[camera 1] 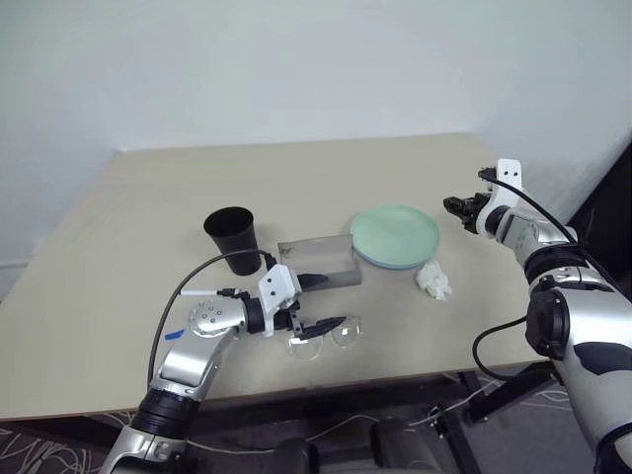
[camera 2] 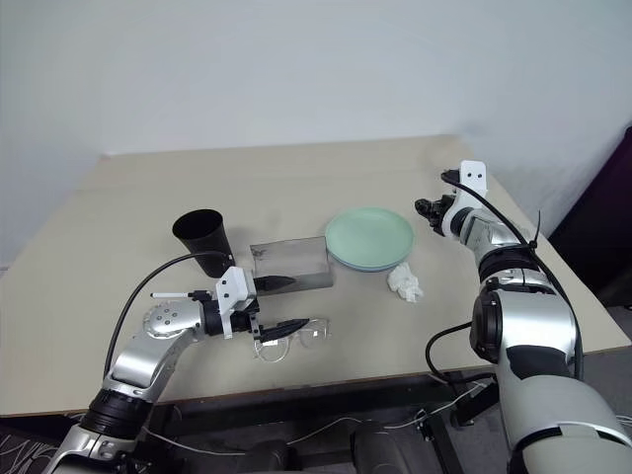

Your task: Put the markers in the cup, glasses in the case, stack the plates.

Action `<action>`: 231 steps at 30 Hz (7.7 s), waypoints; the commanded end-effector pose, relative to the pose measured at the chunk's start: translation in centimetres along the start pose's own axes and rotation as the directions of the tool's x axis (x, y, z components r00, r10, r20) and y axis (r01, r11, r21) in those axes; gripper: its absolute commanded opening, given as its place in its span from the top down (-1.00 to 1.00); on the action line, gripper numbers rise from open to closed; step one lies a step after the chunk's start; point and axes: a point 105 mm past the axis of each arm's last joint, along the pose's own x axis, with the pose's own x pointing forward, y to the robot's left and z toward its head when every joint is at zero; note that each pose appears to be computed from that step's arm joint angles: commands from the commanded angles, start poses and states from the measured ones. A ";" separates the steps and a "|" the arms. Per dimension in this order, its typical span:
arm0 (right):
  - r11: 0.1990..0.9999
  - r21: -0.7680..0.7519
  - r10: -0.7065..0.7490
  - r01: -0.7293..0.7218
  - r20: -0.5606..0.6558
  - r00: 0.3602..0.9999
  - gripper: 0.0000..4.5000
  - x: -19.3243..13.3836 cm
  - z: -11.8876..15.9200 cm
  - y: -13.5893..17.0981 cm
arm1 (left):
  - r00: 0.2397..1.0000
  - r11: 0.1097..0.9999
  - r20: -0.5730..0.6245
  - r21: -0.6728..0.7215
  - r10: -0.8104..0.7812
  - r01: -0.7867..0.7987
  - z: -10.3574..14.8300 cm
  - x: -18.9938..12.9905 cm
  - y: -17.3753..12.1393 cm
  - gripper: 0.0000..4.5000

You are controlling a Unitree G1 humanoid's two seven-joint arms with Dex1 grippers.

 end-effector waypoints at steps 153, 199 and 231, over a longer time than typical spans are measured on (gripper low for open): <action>0.635 -0.221 0.751 -0.740 -0.045 0.658 -0.21 -7.9 -6.4 15.4 | 0.947 0.930 -0.248 0.254 -0.205 0.267 6.3 0.5 8.0 0.99; 0.643 -0.224 0.751 -0.733 -0.006 0.660 -0.21 -7.6 -6.4 16.5 | 0.921 0.784 -0.295 0.621 0.255 -0.018 6.1 6.4 14.5 0.81; 0.659 -0.247 0.739 -0.710 0.039 0.673 -0.21 -8.0 -4.8 16.3 | 0.827 0.854 -0.515 0.305 -0.224 0.421 0.6 2.8 9.3 0.99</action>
